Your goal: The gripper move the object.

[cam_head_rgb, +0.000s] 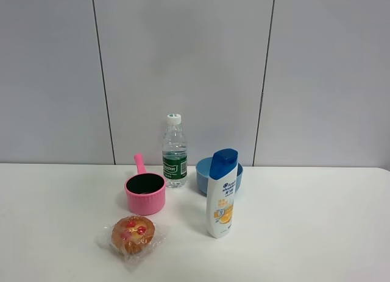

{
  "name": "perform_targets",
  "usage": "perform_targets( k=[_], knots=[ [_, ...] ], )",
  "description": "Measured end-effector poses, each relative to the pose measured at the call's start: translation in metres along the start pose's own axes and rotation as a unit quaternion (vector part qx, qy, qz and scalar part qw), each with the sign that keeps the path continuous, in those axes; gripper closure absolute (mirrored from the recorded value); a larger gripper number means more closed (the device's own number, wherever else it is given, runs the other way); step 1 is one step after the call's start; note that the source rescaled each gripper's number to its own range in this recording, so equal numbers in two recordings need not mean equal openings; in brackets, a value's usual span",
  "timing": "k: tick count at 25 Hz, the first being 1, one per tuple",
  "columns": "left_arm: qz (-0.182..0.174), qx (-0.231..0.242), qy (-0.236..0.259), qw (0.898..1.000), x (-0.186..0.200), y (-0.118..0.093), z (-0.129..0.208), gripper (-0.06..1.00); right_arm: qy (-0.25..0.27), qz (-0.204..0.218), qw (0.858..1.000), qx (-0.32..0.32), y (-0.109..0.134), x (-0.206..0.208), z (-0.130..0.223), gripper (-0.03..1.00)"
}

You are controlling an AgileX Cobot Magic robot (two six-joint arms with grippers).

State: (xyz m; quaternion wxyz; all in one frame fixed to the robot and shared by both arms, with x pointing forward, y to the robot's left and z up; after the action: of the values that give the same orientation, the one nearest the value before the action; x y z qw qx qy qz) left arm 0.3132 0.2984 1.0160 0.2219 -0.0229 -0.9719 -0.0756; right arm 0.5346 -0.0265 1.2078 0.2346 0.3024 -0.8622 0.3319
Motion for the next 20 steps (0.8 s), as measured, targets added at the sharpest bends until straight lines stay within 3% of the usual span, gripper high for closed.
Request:
perform_targets(
  k=[4, 8, 20],
  knots=[
    [0.000, 0.000, 0.000, 1.000, 0.000, 0.000, 0.000, -0.06, -0.020, 0.010, 0.999, -0.039, -0.010, 0.027, 0.002, 0.37],
    [0.000, 0.000, 0.000, 1.000, 0.000, 0.000, 0.000, -0.06, -0.006, 0.007, 0.998, -0.064, -0.008, 0.041, 0.026, 0.37],
    [0.000, 0.000, 0.000, 1.000, 0.000, 0.000, 0.000, -0.06, 0.104, -0.014, 0.989, -0.100, 0.032, 0.061, 0.170, 0.37]
  ],
)
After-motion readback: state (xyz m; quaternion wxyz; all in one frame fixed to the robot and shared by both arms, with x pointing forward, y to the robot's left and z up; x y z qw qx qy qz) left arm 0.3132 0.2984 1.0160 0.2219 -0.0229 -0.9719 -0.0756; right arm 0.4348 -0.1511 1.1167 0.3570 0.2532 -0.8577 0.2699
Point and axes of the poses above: a point on each arm's last joint axis where the gripper is mounted, x pointing back along that axis away from the gripper, y along the wrist's bending axis when the last joint is at zero, z = x × y, the point moved 9 cm from there along -x, pointing out along that axis toward the gripper, and after that the axes turned 10 degrees about -x, right-handed, at the moved point
